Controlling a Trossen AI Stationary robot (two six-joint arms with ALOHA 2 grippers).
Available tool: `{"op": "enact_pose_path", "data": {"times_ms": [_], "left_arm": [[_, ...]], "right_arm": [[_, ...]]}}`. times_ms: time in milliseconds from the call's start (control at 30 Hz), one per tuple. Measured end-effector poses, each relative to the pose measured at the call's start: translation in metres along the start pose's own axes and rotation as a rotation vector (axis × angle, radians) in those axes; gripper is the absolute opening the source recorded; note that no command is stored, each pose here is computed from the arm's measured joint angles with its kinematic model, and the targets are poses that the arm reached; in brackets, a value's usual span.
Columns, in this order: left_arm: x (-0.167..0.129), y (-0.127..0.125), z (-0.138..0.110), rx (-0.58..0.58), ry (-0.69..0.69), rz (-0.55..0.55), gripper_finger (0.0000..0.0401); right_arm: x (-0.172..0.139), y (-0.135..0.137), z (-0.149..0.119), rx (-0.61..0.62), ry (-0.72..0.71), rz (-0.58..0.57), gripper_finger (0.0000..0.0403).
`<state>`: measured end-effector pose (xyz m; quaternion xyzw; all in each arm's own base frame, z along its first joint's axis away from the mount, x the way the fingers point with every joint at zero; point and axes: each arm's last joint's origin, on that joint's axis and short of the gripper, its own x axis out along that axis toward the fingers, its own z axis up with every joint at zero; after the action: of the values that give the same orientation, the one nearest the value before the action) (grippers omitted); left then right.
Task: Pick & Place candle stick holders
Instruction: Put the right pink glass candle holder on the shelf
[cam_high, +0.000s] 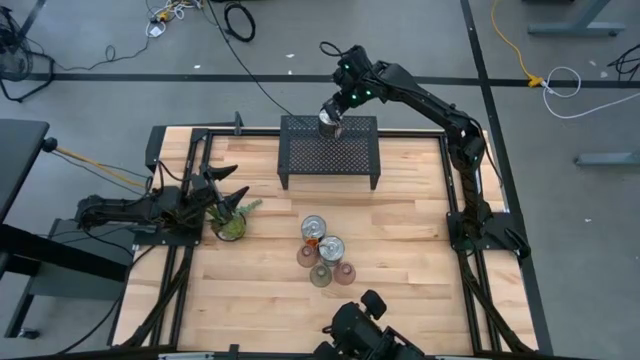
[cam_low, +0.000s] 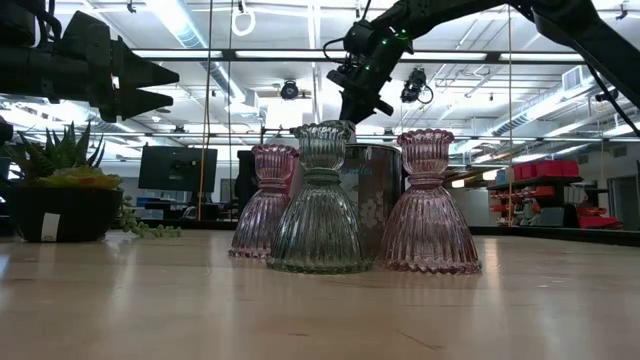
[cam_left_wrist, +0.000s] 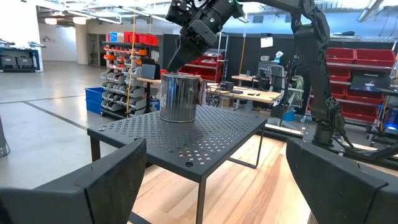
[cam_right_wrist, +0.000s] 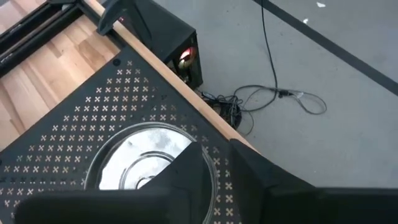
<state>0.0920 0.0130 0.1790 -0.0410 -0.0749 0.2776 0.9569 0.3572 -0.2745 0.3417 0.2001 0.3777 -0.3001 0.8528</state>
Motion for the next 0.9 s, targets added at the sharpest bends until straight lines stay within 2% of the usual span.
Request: {"op": "enact_pose_path", "data": {"times_ms": [233,367,567,900], "left_arm": [[0.000,0.000,0.000,0.008,0.000,0.000,0.0385],[0.000,0.000,0.000,0.008,0.000,0.000,0.0385],[0.000,0.000,0.000,0.007,0.000,0.000,0.0385],[0.000,0.000,0.000,0.007,0.000,0.000,0.0385]], "right_arm": [[-0.035,0.005,0.006,-0.054,-0.082,0.035,0.0113],[-0.061,0.023,0.001,-0.090,-0.073,0.109,0.0135],[-0.090,0.073,-0.026,-0.184,0.073,0.266,0.0163],[-0.118,0.178,-0.092,-0.337,0.340,0.390,0.0190]]}}
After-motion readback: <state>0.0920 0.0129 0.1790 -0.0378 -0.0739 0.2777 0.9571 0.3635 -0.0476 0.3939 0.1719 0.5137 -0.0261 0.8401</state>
